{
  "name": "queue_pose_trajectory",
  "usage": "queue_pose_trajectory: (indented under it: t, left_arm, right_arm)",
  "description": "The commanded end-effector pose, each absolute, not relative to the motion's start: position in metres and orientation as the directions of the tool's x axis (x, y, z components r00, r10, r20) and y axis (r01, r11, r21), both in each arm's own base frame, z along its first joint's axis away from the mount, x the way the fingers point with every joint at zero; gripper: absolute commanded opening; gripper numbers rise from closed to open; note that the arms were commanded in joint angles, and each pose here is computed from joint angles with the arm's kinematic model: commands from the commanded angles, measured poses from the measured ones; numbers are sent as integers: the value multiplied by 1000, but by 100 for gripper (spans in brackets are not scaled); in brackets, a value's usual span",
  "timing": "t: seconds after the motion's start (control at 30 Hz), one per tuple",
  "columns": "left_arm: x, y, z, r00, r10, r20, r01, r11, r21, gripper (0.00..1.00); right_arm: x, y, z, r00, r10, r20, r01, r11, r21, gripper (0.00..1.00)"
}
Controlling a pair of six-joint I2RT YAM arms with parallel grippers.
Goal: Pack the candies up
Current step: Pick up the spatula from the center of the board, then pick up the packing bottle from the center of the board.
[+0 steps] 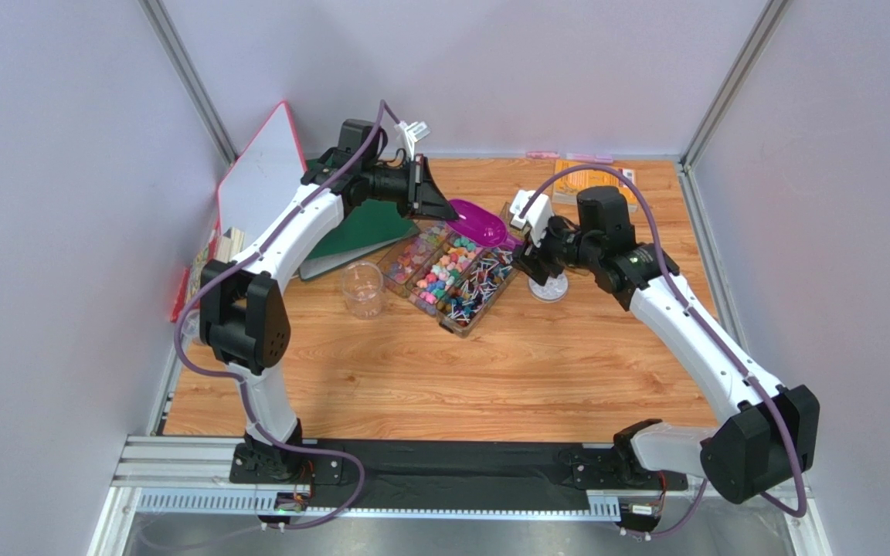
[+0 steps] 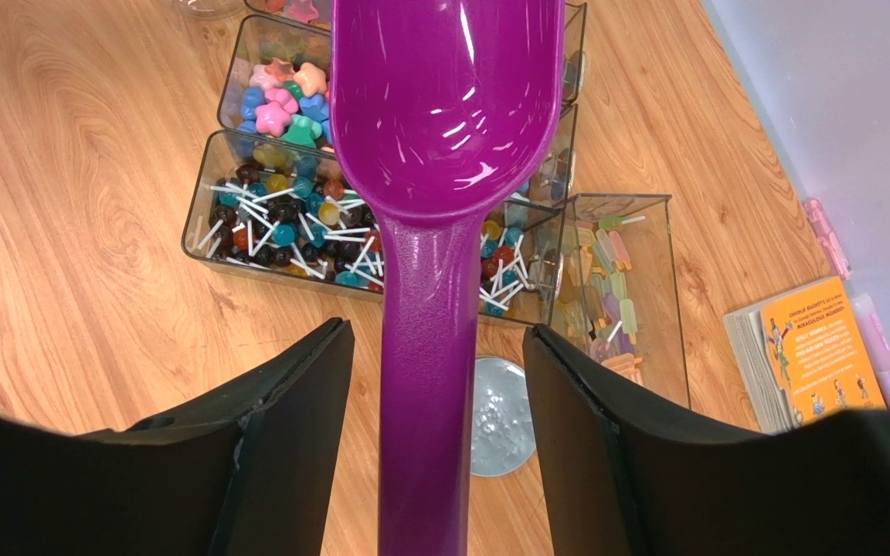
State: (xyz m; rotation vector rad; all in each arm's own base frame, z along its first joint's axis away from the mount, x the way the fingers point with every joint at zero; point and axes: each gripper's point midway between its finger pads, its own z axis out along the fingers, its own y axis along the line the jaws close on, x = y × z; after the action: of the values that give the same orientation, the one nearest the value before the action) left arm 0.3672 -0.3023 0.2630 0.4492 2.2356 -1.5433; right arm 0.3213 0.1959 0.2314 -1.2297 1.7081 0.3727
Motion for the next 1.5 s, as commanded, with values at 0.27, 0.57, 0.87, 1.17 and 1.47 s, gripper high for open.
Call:
queue_pose_trajectory:
  t: [0.27, 0.57, 0.87, 1.17, 1.47]
  left_arm:
    - [355, -298, 291, -844, 49, -534, 523, 297, -799, 0]
    - [355, -297, 290, -841, 53, -539, 529, 291, -797, 0]
    - [402, -241, 257, -535, 318, -783, 758, 589, -279, 72]
    - [358, -162, 253, -155, 723, -673, 866, 428, 261, 65]
    - [282, -124, 170, -169, 849, -501, 909, 330, 253, 64]
  right_arm:
    - [336, 202, 239, 4, -533, -846, -837, 461, -294, 53]
    - [339, 203, 232, -13, -535, -845, -844, 460, -277, 1]
    - [341, 164, 245, -156, -482, -862, -768, 609, -201, 0]
    - [317, 123, 229, -323, -488, -811, -725, 678, -120, 0]
    - [311, 118, 217, -378, -496, -782, -719, 689, -90, 0]
